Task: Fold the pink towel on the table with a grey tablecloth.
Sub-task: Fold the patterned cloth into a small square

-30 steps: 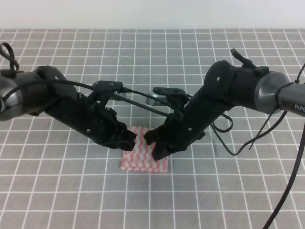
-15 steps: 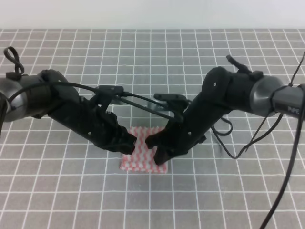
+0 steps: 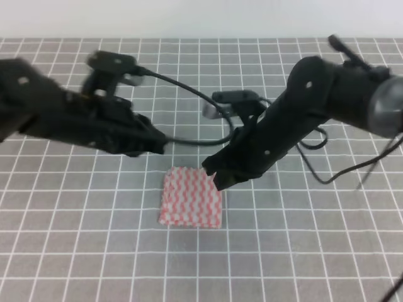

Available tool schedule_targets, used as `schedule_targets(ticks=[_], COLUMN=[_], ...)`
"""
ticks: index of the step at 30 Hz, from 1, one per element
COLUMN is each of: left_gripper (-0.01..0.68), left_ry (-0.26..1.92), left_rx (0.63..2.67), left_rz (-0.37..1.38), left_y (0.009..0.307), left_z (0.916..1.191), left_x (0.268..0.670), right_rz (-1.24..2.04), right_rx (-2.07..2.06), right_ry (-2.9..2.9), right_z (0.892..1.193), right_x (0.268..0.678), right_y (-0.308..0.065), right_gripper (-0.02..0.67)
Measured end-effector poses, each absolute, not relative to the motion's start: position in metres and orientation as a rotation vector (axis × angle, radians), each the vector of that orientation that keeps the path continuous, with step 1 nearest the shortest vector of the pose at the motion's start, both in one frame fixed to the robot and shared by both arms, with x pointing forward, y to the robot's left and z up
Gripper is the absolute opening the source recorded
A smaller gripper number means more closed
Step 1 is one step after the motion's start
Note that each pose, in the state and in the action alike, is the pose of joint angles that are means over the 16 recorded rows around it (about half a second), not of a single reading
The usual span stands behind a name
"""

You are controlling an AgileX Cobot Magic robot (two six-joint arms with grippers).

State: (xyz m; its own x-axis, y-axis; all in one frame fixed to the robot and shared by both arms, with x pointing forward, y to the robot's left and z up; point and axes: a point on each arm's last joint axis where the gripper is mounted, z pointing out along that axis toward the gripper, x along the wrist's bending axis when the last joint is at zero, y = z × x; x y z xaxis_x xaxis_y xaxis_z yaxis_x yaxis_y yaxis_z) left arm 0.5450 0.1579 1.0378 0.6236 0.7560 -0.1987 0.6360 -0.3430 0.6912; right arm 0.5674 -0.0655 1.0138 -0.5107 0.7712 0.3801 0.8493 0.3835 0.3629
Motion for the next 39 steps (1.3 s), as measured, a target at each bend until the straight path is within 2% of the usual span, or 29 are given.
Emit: schedule_targets(ticks=[9, 13, 17, 21, 25, 33, 39], left_gripper=[-0.002, -0.002, -0.002, -0.002, -0.002, -0.002, -0.002], left_ry=[1.072, 1.001, 0.929, 0.878, 0.844, 0.908, 0.924], left_rx=[1.868, 1.685, 1.531, 1.391, 1.269, 1.267, 1.279], left_rz=[0.495, 0.648, 0.749, 0.836, 0.904, 0.929, 0.912], left_y=[0.194, 0.225, 0.249, 0.266, 0.277, 0.28, 0.28], left_z=[1.077, 1.094, 1.081, 1.051, 1.016, 0.989, 0.983], left_x=[0.475, 0.401, 0.339, 0.301, 0.282, 0.289, 0.29], right_rz=[-1.043, -1.293, -1.561, -1.861, -2.171, -2.434, -2.45], right_rx=[-1.501, -1.525, -1.54, -1.555, -1.561, -1.606, -1.622], right_ry=[-2.524, -2.537, -2.523, -2.476, -2.409, -2.35, -2.376], right_z=[1.071, 1.107, 1.119, 1.108, 1.081, 1.055, 1.042], right_x=[0.53, 0.473, 0.416, 0.368, 0.334, 0.33, 0.33], right_y=[-0.093, -0.131, -0.169, -0.204, -0.232, -0.246, -0.248], right_gripper=[-0.015, -0.015, -0.016, -0.016, -0.016, -0.016, -0.016])
